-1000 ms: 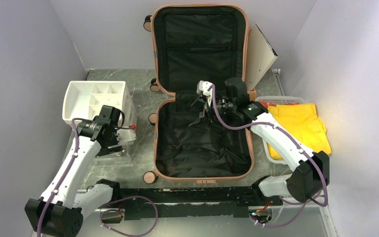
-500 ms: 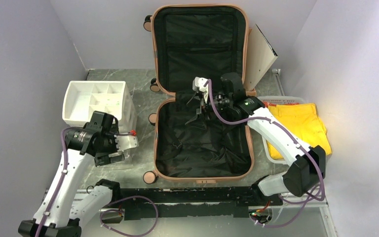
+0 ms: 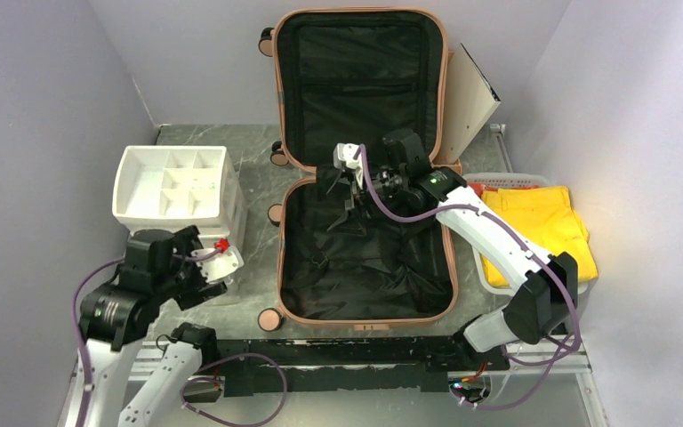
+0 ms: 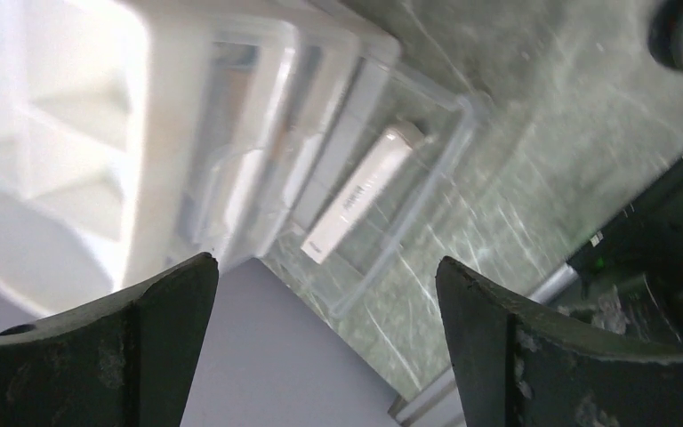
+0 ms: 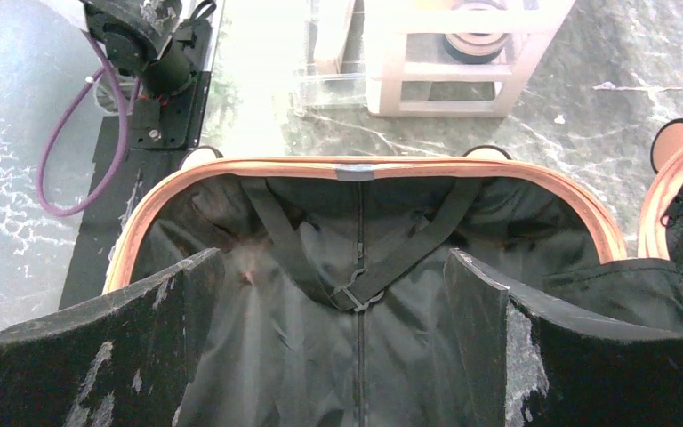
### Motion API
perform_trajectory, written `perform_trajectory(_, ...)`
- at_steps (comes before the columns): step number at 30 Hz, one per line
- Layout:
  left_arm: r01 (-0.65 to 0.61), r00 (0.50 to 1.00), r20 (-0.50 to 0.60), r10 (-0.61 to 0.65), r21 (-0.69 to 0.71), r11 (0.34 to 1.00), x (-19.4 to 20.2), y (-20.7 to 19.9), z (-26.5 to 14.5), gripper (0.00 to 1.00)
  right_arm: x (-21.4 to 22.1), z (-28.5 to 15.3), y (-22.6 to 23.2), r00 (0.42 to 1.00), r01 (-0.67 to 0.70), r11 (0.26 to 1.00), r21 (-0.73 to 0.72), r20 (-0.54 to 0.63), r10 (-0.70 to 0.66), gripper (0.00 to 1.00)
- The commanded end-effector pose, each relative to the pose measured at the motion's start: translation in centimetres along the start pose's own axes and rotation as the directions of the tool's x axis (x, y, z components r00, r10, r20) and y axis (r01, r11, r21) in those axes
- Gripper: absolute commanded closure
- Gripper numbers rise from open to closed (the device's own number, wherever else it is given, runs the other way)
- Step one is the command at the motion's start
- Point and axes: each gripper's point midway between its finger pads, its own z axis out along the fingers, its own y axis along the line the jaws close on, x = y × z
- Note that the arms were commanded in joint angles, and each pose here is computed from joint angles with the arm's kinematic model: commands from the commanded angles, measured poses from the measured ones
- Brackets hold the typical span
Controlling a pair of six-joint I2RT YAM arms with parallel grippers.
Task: Open, take out, and arrange the luggage
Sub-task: Place the personal item in the drawer, then close the drawer of the storage box.
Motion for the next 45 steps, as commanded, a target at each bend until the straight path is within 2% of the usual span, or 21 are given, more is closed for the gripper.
perform_trajectory(1,0.198,0.970,0.188,-0.152,-0.256,0.946,-2.5,4.1,-2.1,0.04,-1.7,0.3,0.2,0.998,0.065,0.998,-0.007,0.018,-0.065,0.00)
perform_trajectory(4,0.381,0.923,0.219,-0.315,-0.432,0.817,-0.9,6.7,-3.5,0.03,-2.2,0.6,0.1,0.996,0.087,0.996,0.006,0.005,-0.087,0.00)
perform_trajectory(7,0.483,0.874,0.310,-0.374,-0.471,0.738,-1.4,7.7,-5.1,0.03,-2.9,1.1,0.0,0.993,0.118,0.993,0.023,-0.010,-0.117,0.00)
perform_trajectory(11,0.535,0.844,0.374,-0.384,-0.543,0.647,-1.5,9.8,-7.3,0.04,-3.5,2.0,-0.5,0.991,0.134,0.990,0.049,-0.026,-0.133,0.00)
perform_trajectory(15,0.514,0.857,0.343,-0.385,-0.620,0.592,-2.0,12.8,-8.3,0.04,-3.4,3.2,-0.8,0.991,0.125,0.991,0.051,-0.048,-0.123,0.00)
perform_trajectory(18,0.539,0.842,0.397,-0.364,-0.623,0.567,-4.4,15.7,-10.7,0.04,-3.4,3.8,-0.9,0.991,0.122,0.991,0.050,-0.055,-0.120,0.00)
perform_trajectory(21,0.552,0.833,0.414,-0.366,-0.594,0.585,-7.1,18.3,-11.4,0.04,-3.5,4.1,-1.0,0.991,0.124,0.991,0.059,-0.060,-0.121,0.00)
perform_trajectory(24,0.551,0.834,0.400,-0.381,-0.556,0.622,-9.8,20.7,-9.7,0.04,-3.7,4.0,-1.0,0.991,0.125,0.990,0.067,-0.058,-0.122,0.00)
perform_trajectory(28,0.572,0.819,0.426,-0.385,-0.555,0.604,-12.0,23.9,-9.0,0.03,-3.9,3.7,-1.0,0.991,0.124,0.988,0.090,-0.056,-0.119,0.00)
perform_trajectory(31,0.584,0.811,0.420,-0.407,-0.546,0.600,-11.5,24.9,-8.3,0.03,-3.9,3.2,-2.0,0.993,0.114,0.980,0.162,-0.062,-0.105,0.00)
perform_trajectory(34,0.582,0.812,0.342,-0.472,-0.512,0.631,-8.3,24.5,-5.4,0.04,-3.6,2.8,-3.4,0.992,0.114,0.964,0.242,-0.082,-0.097,0.00)
perform_trajectory(37,0.596,0.803,0.330,-0.496,-0.459,0.659,-5.5,23.2,-3.5,0.03,-3.7,2.8,-4.6,0.993,0.111,0.949,0.296,-0.082,-0.090,0.00)
perform_trajectory(42,0.572,0.812,0.411,-0.414,-0.417,0.707,-6.1,19.6,-5.7,0.04,-4.3,3.7,-6.3,0.999,0.029,0.940,0.341,-0.039,-0.016,0.00)
perform_trajectory(45,0.502,0.850,0.382,-0.362,-0.379,0.777,-6.0,16.2,-6.3,0.04,-5.6,5.3,-7.9,0.999,-0.038,0.939,0.342,-0.005,0.042,0.00)
